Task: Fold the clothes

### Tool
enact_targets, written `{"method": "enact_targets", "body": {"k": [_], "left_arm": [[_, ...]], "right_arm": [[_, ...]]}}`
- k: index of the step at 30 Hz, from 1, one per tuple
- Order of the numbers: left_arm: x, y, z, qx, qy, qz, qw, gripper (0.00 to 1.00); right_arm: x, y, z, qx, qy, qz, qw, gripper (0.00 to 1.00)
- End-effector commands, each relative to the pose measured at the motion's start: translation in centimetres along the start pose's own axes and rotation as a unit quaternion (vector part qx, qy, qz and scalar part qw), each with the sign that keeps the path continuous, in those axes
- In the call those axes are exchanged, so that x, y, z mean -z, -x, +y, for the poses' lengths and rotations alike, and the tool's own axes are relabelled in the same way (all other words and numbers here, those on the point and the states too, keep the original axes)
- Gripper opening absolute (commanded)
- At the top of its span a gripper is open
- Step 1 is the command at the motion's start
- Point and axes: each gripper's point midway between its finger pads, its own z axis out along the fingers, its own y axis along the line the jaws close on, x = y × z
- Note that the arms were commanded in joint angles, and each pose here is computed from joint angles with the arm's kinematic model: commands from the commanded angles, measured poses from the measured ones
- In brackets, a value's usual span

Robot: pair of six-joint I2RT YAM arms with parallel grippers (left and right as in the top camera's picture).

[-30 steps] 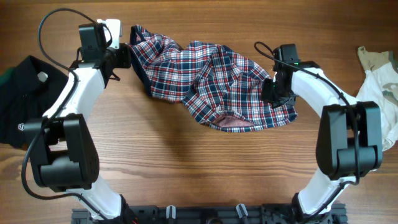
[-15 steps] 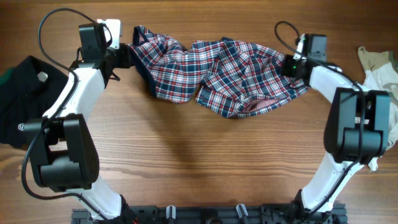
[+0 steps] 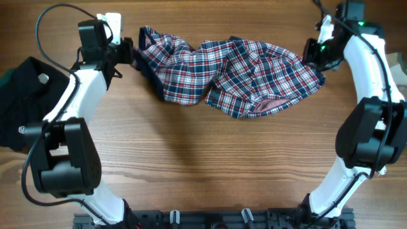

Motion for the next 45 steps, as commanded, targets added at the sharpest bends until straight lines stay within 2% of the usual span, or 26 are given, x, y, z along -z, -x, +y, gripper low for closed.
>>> {"method": "enact_targets", "body": {"k": [1,3,4,5,6,7,8,10,11,14,18,24,27,31,35,38,39,41,45], "left_arm": [[2.9,4.2,0.4,0.019,0.004,-0.063,0.998,0.84],[3.9,3.7,-0.1,0.054,-0.005,-0.046,0.997,0.83],[4.6,3.2,-1.1,0.075,-0.030,-0.030,0.996,0.79],[5.5,2.3,-2.7,0.108,-0.071,-0.003,0.992,0.72],[6.9,0.2,-4.8,0.166,-0.118,0.056,0.977,0.67],[7.5,-2.2,-6.3,0.211,-0.135,0.115,0.961,0.66],[7.6,-3.6,-6.9,0.222,-0.135,0.147,0.954,0.71],[8.3,-7.2,-9.2,0.274,-0.126,0.230,0.925,0.89],[8.7,-8.1,-10.5,0.293,-0.123,0.255,0.913,0.92],[9.7,-10.0,-15.9,0.240,-0.151,0.297,0.912,0.95],[8.6,-12.9,-17.5,0.184,-0.077,0.298,0.933,0.96],[5.5,-16.0,-15.6,0.162,-0.011,0.316,0.935,0.96],[4.1,-15.2,-15.0,0.171,-0.014,0.294,0.940,0.96],[3.5,-15.9,-15.2,0.136,-0.027,0.302,0.943,0.95],[2.5,-17.3,-15.1,0.135,-0.022,0.317,0.939,0.87],[2.4,-17.3,-15.1,0.134,-0.023,0.315,0.939,0.75],[2.4,-17.3,-15.1,0.134,-0.023,0.315,0.939,0.75],[2.4,-17.3,-15.1,0.133,-0.022,0.315,0.940,0.85],[2.1,-16.9,-14.1,0.121,-0.008,0.304,0.945,0.86]], "right_arm": [[-1.6,-2.2,1.3,0.012,0.011,0.028,0.999,0.09],[-3.1,-3.5,1.7,0.008,0.011,0.042,0.999,0.09],[-3.8,-4.0,1.8,0.011,0.012,0.045,0.999,0.09],[-4.6,-4.6,1.9,0.012,0.012,0.047,0.999,0.09],[-5.5,-5.3,1.6,0.010,0.011,0.051,0.999,0.10],[-5.8,-5.6,1.5,0.010,0.011,0.051,0.999,0.11],[-6.0,-5.5,1.5,0.011,0.012,0.049,0.999,0.12],[-6.2,-5.0,1.5,0.015,0.014,0.036,0.999,0.12],[-6.2,-4.8,1.6,0.017,0.014,0.032,0.999,0.12],[-6.2,-4.8,1.6,0.021,0.015,0.031,0.999,0.15],[-6.2,-5.0,1.7,0.021,0.015,0.035,0.999,0.17],[-6.2,-5.0,1.7,0.022,0.014,0.035,0.999,0.19],[-6.2,-5.0,1.7,0.022,0.014,0.035,0.999,0.23],[-6.2,-5.0,1.7,0.022,0.015,0.034,0.999,0.24],[-6.2,-4.9,1.7,0.026,0.015,0.033,0.999,0.28],[-6.2,-4.9,1.7,0.035,0.015,0.034,0.999,0.29],[-6.2,-4.9,1.7,0.034,0.015,0.034,0.999,0.30],[-6.2,-5.0,1.7,0.035,0.015,0.035,0.999,0.30],[-6.2,-4.9,1.7,0.035,0.015,0.034,0.999,0.31]]}}
